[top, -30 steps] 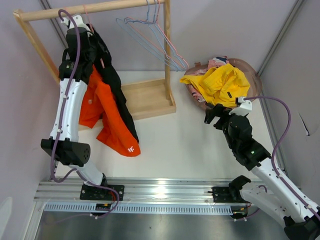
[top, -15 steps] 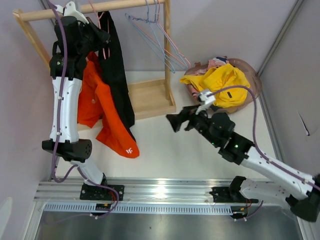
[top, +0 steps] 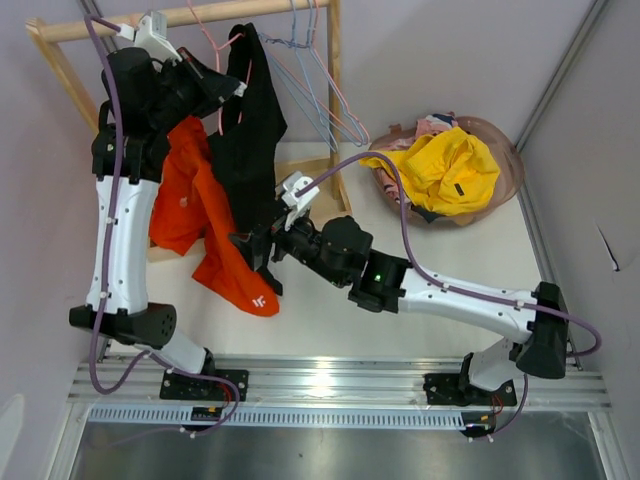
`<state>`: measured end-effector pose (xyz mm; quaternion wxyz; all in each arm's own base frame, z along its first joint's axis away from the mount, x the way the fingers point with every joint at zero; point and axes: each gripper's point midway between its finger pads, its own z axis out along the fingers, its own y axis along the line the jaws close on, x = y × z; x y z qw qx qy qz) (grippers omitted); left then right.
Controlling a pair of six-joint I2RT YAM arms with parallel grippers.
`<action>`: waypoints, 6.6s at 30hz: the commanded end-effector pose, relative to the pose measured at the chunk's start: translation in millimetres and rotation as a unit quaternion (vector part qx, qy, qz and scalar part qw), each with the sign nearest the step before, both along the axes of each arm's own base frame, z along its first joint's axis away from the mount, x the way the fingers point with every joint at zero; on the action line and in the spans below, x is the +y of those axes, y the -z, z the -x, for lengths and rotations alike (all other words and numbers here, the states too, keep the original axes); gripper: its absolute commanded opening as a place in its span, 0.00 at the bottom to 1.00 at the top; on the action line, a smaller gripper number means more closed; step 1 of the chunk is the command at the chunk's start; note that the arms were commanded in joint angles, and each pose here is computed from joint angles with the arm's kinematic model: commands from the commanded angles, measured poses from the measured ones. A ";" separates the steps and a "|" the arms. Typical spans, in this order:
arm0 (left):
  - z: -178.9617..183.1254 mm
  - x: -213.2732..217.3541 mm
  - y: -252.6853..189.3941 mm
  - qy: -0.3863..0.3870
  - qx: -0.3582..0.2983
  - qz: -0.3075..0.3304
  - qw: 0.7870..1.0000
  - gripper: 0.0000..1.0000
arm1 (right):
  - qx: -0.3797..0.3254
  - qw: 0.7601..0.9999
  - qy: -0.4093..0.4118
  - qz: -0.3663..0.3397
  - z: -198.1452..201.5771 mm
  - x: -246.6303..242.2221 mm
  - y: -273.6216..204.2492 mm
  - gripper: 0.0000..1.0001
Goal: Remove the shorts from the hanger
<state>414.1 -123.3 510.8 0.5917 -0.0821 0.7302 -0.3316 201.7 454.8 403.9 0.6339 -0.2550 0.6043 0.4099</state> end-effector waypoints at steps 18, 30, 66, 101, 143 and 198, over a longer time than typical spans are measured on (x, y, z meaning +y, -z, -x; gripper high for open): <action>96.0 -8.4 -52.8 0.054 -0.108 0.077 0.990 0.00 | -0.023 0.994 0.075 -0.078 -17.9 38.6 -28.3 0.01; 71.3 21.8 -72.1 -0.020 -0.136 0.015 0.990 0.00 | 0.021 0.999 0.042 0.020 106.8 22.6 65.5 0.00; 193.9 36.1 28.1 -0.020 -0.054 -0.018 0.998 0.00 | -0.104 0.935 0.316 -0.125 -92.0 -182.5 -171.4 0.00; 147.2 33.7 74.4 -0.015 -0.039 -0.055 0.998 0.00 | -0.186 0.801 0.557 -0.117 -287.6 -424.6 -208.6 0.00; -67.3 -37.6 -14.7 0.013 -0.063 0.029 0.998 0.00 | 0.282 0.852 0.431 -0.090 -270.6 -429.4 172.3 1.00; -23.8 126.6 41.7 -0.212 0.021 -0.098 0.972 0.63 | 0.076 0.913 0.388 -0.105 -77.5 -384.4 -34.9 0.99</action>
